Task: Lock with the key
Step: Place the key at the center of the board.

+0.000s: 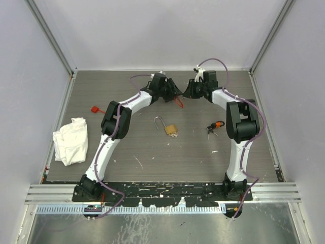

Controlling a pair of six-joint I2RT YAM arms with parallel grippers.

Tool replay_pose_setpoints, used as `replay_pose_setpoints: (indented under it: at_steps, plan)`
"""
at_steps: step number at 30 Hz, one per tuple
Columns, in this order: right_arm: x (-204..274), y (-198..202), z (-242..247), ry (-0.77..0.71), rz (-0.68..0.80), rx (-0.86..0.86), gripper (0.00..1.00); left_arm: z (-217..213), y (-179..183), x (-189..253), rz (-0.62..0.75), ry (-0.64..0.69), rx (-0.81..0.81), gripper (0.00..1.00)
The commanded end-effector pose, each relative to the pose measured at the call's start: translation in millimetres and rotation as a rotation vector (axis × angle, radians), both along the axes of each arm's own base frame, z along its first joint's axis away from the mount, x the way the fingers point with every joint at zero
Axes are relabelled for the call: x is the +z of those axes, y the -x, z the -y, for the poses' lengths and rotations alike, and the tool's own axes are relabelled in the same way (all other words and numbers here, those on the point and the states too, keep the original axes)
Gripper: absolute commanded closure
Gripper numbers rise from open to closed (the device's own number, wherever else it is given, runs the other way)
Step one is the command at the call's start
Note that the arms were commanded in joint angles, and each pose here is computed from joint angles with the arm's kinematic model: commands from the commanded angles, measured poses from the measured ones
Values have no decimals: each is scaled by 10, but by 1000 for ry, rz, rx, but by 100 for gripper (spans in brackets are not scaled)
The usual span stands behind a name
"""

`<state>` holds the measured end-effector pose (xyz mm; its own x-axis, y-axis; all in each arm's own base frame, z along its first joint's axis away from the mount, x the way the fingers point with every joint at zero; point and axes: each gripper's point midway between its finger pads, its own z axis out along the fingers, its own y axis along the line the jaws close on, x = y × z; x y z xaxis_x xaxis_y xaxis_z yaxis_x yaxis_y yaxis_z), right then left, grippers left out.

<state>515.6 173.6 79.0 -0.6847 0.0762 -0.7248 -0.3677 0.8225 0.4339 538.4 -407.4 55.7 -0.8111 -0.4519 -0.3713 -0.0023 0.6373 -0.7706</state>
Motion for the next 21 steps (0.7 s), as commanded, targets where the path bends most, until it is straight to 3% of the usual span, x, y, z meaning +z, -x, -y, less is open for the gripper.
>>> replay_pose_setpoints:
  at_steps: [1,5,8,12,14,18,21]
  plan:
    - [274,-137,115,85,80,-1,62,-87,-33,343,56,-53,7,40]
    - [551,-23,255,156,148,10,50,-364,-16,704,181,-177,36,32]
    - [936,204,259,156,235,75,49,-577,118,1086,306,-271,32,30]
    - [1523,790,79,110,415,296,49,-862,526,1664,538,-373,20,29]
    - [1849,1150,4,78,522,388,42,-921,806,1888,638,-372,-5,29]
    - [2017,1687,-81,31,623,515,32,-1032,1405,2123,770,-257,-67,28]
    - [1984,1935,-80,12,668,548,25,-1199,1754,2143,817,-178,-64,12]
